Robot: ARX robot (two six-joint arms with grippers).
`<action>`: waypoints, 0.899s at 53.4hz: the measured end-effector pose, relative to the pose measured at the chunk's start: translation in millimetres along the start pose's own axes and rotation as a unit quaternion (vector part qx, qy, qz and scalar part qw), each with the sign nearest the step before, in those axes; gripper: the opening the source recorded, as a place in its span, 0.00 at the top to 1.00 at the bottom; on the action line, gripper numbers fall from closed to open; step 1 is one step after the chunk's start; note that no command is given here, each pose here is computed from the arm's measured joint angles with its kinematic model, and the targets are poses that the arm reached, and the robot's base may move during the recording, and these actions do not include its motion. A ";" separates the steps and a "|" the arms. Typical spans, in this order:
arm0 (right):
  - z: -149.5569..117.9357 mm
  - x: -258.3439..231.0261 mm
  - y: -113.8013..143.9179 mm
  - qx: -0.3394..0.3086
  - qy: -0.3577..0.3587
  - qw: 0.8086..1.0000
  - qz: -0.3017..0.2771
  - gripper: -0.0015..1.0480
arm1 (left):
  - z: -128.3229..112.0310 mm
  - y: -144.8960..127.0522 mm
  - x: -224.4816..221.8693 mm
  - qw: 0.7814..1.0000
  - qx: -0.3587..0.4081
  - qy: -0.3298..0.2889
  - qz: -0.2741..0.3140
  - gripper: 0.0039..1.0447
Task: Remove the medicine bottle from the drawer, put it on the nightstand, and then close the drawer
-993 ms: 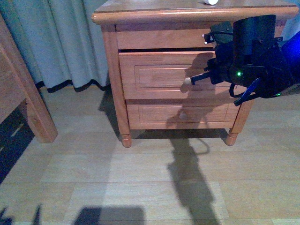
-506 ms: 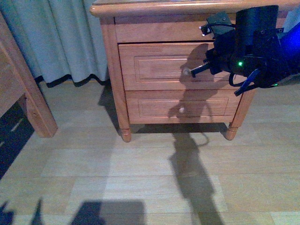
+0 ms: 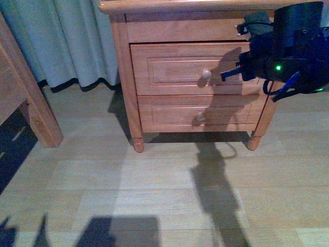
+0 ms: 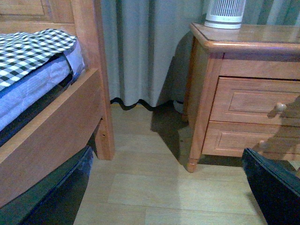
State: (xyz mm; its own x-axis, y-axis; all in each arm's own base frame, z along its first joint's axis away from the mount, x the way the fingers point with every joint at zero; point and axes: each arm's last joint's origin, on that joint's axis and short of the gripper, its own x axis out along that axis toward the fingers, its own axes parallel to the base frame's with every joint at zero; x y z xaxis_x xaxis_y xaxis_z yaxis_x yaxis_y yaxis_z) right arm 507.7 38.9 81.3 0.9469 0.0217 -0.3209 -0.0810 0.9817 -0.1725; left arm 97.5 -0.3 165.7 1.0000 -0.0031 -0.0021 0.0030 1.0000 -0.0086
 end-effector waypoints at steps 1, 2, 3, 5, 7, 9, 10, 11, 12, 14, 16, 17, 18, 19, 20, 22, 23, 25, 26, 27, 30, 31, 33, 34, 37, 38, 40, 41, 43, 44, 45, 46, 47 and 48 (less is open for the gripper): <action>1.9 -6.1 -1.9 0.013 0.003 1.000 0.002 0.97 | 0.0 0.0 0.0 1.000 0.000 0.000 0.000 0.06; 3.6 -10.4 -2.7 0.024 0.004 1.000 0.003 0.97 | 0.0 0.0 0.0 1.000 0.000 0.000 0.000 0.06; 4.8 -12.7 -2.9 0.029 0.004 1.000 0.004 0.97 | 0.0 0.0 0.0 1.000 0.000 0.000 0.000 0.06; 11.1 -22.7 -3.6 0.044 0.005 0.999 0.011 0.97 | 0.0 0.0 0.0 1.000 0.000 0.000 0.000 0.06; 19.1 -33.3 -3.4 0.058 0.003 0.998 0.018 0.97 | 0.0 0.0 0.0 1.000 0.000 0.000 0.000 0.06; 27.9 -44.9 -3.7 0.074 0.000 0.997 0.025 0.97 | 0.0 0.0 0.0 1.000 0.000 0.000 0.000 0.06; 32.5 -51.0 -3.7 0.081 0.000 0.996 0.029 0.97 | 0.0 0.0 0.0 1.000 0.000 0.000 0.000 0.06; 34.8 -54.0 -4.0 0.085 0.000 0.996 0.031 0.97 | 0.0 0.0 0.0 1.000 0.000 0.000 0.000 0.06; 39.3 -60.3 -4.3 0.091 0.000 0.995 0.034 0.97 | 0.0 0.0 0.0 1.000 0.000 0.000 0.000 0.06; 48.6 -73.4 -6.2 0.105 0.000 0.994 0.038 0.97 | 0.0 0.0 0.0 1.000 0.000 0.000 0.000 0.06; 54.2 -81.8 -7.5 0.115 0.000 0.992 0.043 0.97 | 0.0 0.0 0.0 1.000 0.000 0.000 0.000 0.06; 59.5 -90.4 -9.4 0.124 0.000 0.991 0.044 0.97 | 0.0 0.0 0.0 1.000 0.000 0.000 0.000 0.06; 61.9 -94.0 -10.3 0.130 -0.001 0.991 0.044 0.97 | 0.0 0.0 0.0 1.000 0.000 0.000 0.000 0.06; 66.2 -101.2 -11.9 0.138 -0.002 0.989 0.047 0.97 | 0.0 0.0 0.0 1.000 0.000 0.000 0.000 0.06; 70.3 -108.5 -14.2 0.146 -0.003 0.988 0.050 0.97 | 0.0 0.0 0.0 1.000 0.000 0.000 0.000 0.06; 78.3 -124.0 -18.1 0.160 -0.012 0.985 0.057 0.97 | 0.0 0.0 0.0 1.000 0.000 0.000 0.000 0.06; 80.3 -128.2 -19.0 0.162 -0.014 0.985 0.059 0.97 | 0.0 0.0 0.0 1.000 0.000 0.000 0.000 0.06; 88.1 -144.9 -22.9 0.172 -0.024 0.983 0.066 0.97 | 0.0 0.0 0.0 1.000 0.000 0.000 0.000 0.06; 91.6 -153.5 -25.0 0.176 -0.029 0.982 0.068 0.97 | 0.0 0.0 0.0 1.000 0.000 0.000 0.000 0.06; 93.6 -157.9 -25.9 0.178 -0.032 0.981 0.069 0.97 | 0.0 0.0 0.0 1.000 0.000 0.000 0.000 0.06; 103.4 -184.6 -32.2 0.186 -0.047 0.979 0.073 0.97 | 0.0 0.0 0.0 1.000 0.000 0.000 0.000 0.06; 106.3 -193.7 -33.7 0.188 -0.051 0.978 0.075 0.97 | 0.0 0.0 0.0 1.000 0.000 0.000 0.000 0.06; 109.7 -207.3 -36.2 0.191 -0.058 0.977 0.076 0.97 | 0.0 0.0 0.0 1.000 0.000 0.000 0.000 0.06; 111.7 -216.4 -37.8 0.192 -0.063 0.976 0.076 0.97 | -0.1 0.0 0.0 1.000 0.000 0.000 0.000 0.06; 115.4 -242.7 -41.3 0.196 -0.076 0.974 0.082 0.97 | 0.0 0.0 0.0 1.000 0.000 0.000 0.000 0.06; 115.9 -251.2 -41.7 0.197 -0.079 0.974 0.084 0.97 | 0.0 0.0 0.0 1.000 0.000 0.000 0.000 0.06; 115.6 -267.8 -42.8 0.198 -0.087 0.973 0.085 0.97 | 0.0 0.0 0.0 1.000 0.000 0.000 0.000 0.06; 114.3 -279.9 -42.7 0.199 -0.091 0.972 0.087 0.97 | 0.0 0.0 0.0 1.000 0.000 0.000 0.000 0.06; 110.3 -303.7 -41.7 0.197 -0.101 0.971 0.089 0.97 | 0.0 0.0 0.0 1.000 0.000 0.000 0.000 0.06; 108.5 -311.5 -41.1 0.196 -0.105 0.971 0.090 0.97 | 0.0 0.0 0.0 1.000 0.000 0.000 0.000 0.06; 106.4 -319.2 -40.3 0.196 -0.108 0.971 0.090 0.97 | 0.0 0.0 0.0 1.000 0.000 0.000 0.000 0.06; 104.3 -326.8 -39.4 0.195 -0.111 0.970 0.089 0.97 | 0.0 0.0 0.0 1.000 0.000 0.000 0.000 0.06; 102.2 -334.4 -37.9 0.188 -0.119 0.971 0.082 0.97 | 0.0 0.0 0.0 1.000 0.000 0.000 0.000 0.06; 99.4 -342.1 -36.7 0.178 -0.129 0.974 0.056 0.97 | 0.0 0.0 0.0 1.000 0.000 0.000 0.000 0.06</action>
State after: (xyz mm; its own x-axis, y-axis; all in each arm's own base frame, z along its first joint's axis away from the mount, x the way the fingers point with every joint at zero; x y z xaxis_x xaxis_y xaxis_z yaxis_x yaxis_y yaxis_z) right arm 217.6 14.3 290.0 0.9886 0.1349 -0.0663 -0.1195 0.9729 0.1980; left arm 97.5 -0.3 165.7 1.0000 -0.0031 -0.0021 0.0030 1.0000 -0.0082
